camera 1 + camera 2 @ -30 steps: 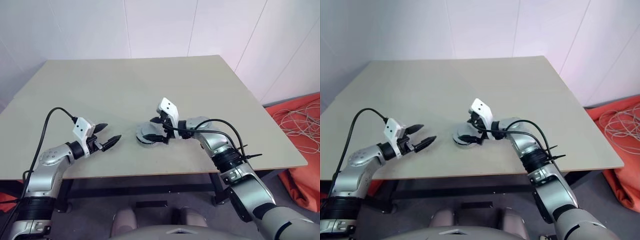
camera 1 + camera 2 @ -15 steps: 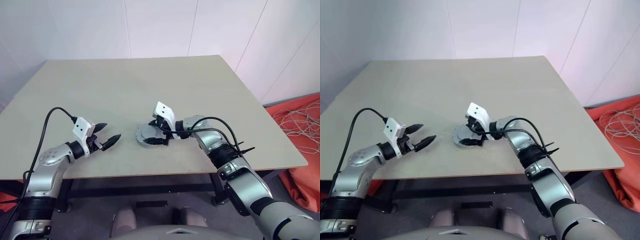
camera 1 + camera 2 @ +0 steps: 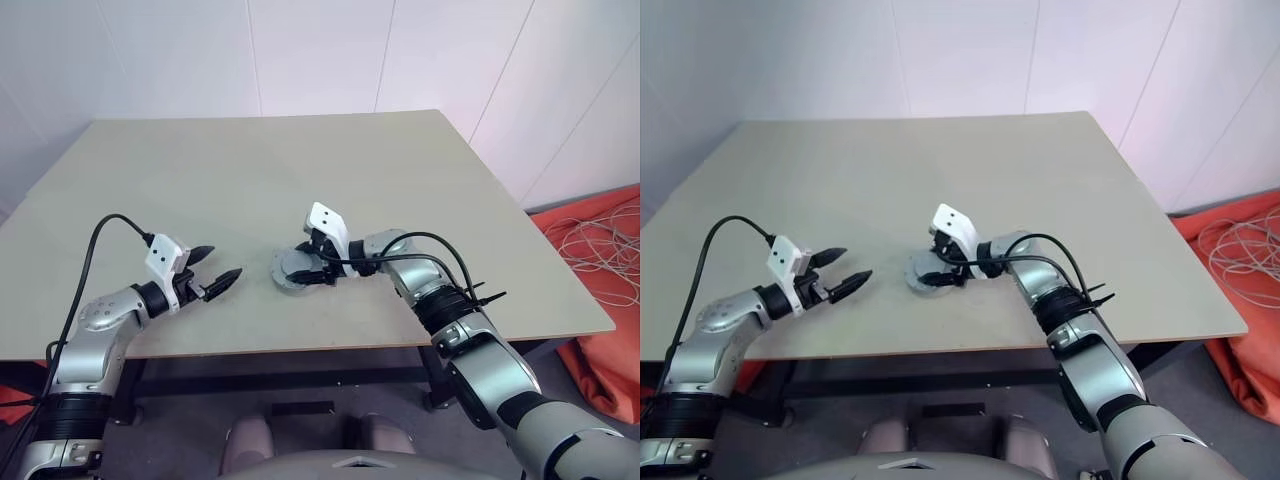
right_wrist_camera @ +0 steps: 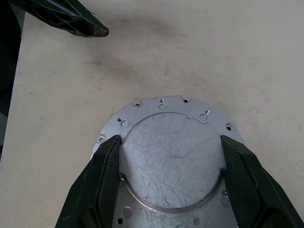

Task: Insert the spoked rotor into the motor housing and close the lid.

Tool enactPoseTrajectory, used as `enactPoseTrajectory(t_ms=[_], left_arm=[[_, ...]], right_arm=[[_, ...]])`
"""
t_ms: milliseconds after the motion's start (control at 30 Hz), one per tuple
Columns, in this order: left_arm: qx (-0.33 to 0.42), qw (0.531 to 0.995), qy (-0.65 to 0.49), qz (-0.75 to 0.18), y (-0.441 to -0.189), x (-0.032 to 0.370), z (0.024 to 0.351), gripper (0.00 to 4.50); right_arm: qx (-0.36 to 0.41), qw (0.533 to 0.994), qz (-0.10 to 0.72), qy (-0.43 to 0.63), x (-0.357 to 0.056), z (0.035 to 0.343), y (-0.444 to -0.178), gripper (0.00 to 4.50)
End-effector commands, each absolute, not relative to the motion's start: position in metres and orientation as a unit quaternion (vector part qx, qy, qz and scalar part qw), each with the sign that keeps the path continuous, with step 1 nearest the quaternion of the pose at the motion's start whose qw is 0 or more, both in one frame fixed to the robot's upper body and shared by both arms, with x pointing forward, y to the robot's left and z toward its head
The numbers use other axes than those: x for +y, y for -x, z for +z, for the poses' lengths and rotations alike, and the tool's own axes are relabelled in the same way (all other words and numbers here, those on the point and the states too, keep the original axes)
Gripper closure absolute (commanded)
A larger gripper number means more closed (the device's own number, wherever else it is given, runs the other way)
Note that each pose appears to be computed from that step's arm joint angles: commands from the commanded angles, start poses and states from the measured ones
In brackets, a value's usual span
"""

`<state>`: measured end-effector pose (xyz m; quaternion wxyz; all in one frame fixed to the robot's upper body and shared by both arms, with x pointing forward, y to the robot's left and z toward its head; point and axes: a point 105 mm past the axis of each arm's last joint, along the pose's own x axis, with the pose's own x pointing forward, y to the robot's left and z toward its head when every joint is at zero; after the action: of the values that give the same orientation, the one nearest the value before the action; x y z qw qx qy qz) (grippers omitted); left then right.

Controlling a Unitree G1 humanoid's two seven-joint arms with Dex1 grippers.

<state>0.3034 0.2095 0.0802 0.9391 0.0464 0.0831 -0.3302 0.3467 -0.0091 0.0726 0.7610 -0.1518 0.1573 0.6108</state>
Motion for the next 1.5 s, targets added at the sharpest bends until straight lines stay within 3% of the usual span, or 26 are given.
enactPoseTrajectory(t_ms=[33, 1000, 1233, 1500], left_arm=[[0.057, 0.938, -0.059, -0.337, -0.306, 0.206, 0.093, 0.00], [0.057, 0.936, -0.057, -0.343, -0.307, 0.207, 0.097, 0.00], [0.059, 0.935, -0.052, -0.344, -0.308, 0.205, 0.096, 0.00], [0.071, 0.933, 0.022, -0.352, -0.311, 0.194, 0.101, 0.00]], right_arm=[[0.111, 0.768, 0.613, 0.151, -0.003, 0.100, -0.353, 1.38], [0.152, 0.752, 0.607, 0.206, -0.011, 0.066, -0.349, 1.38], [0.198, 0.748, 0.594, 0.219, -0.016, 0.051, -0.349, 1.38], [0.199, 0.745, 0.600, 0.214, -0.014, 0.050, -0.346, 1.38]])
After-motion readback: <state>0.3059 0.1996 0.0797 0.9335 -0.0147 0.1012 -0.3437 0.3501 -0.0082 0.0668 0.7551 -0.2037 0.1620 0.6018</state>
